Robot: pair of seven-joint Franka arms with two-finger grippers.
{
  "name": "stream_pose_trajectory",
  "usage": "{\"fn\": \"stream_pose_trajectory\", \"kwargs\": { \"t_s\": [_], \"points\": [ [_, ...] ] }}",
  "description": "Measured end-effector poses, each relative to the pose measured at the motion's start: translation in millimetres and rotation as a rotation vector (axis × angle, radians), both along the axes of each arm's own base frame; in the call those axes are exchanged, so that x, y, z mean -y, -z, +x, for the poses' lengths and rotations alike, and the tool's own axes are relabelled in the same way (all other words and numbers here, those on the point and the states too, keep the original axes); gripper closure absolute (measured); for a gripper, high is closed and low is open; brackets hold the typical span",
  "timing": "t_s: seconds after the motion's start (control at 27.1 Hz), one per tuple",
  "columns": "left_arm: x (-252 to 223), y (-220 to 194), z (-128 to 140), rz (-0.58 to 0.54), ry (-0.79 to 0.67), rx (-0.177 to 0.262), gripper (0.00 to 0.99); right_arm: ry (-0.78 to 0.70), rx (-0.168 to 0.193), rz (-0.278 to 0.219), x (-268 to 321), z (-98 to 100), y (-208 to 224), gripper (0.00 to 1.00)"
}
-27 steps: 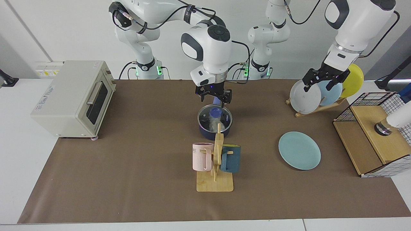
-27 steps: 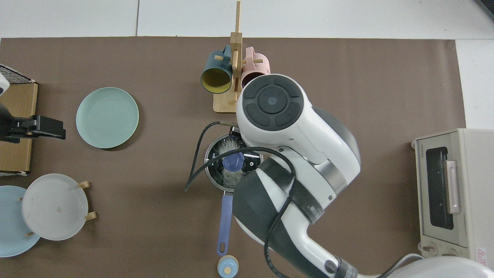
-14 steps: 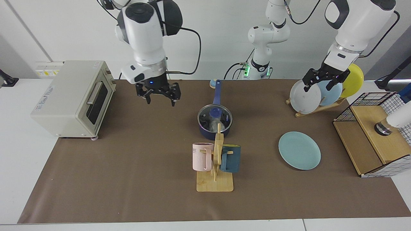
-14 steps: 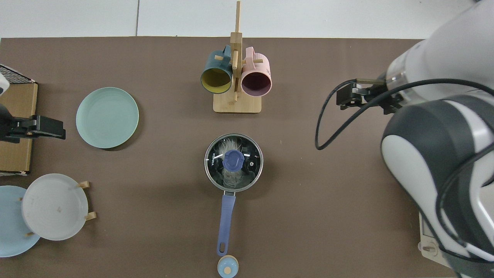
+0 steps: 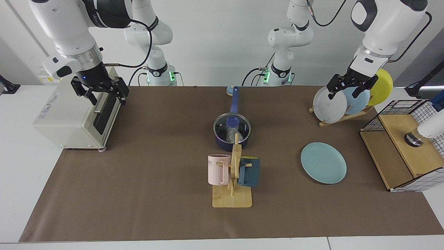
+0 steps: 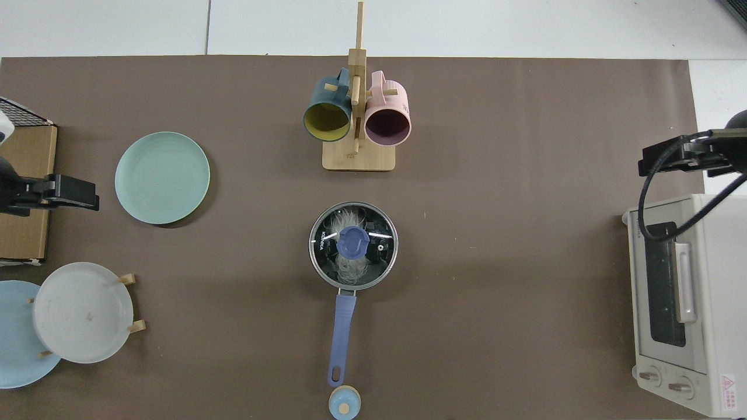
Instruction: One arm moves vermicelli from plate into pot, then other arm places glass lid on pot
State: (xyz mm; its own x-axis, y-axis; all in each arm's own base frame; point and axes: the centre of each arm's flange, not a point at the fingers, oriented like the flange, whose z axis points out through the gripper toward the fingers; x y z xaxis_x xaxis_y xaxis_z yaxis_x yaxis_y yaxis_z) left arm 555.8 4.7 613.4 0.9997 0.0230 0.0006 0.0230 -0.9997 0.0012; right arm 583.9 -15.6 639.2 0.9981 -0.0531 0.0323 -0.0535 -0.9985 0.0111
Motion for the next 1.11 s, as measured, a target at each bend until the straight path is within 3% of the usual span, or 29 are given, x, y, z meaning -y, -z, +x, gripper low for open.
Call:
{"fn": "stream_pose_trajectory", "kwargs": {
  "t_s": [0.26,0.41,1.11],
  "points": [
    [0,0,0,0.0,0.0,0.0,0.0,0.006,-0.004,0.009,5,-43.6,-15,0.0],
    [0,0,0,0.0,0.0,0.0,0.0,0.01,-0.003,0.011,7,-57.2,-18,0.0],
    [0,0,0,0.0,0.0,0.0,0.0,0.049,-0.015,0.012,23,-59.0,-10,0.0]
  ]
}}
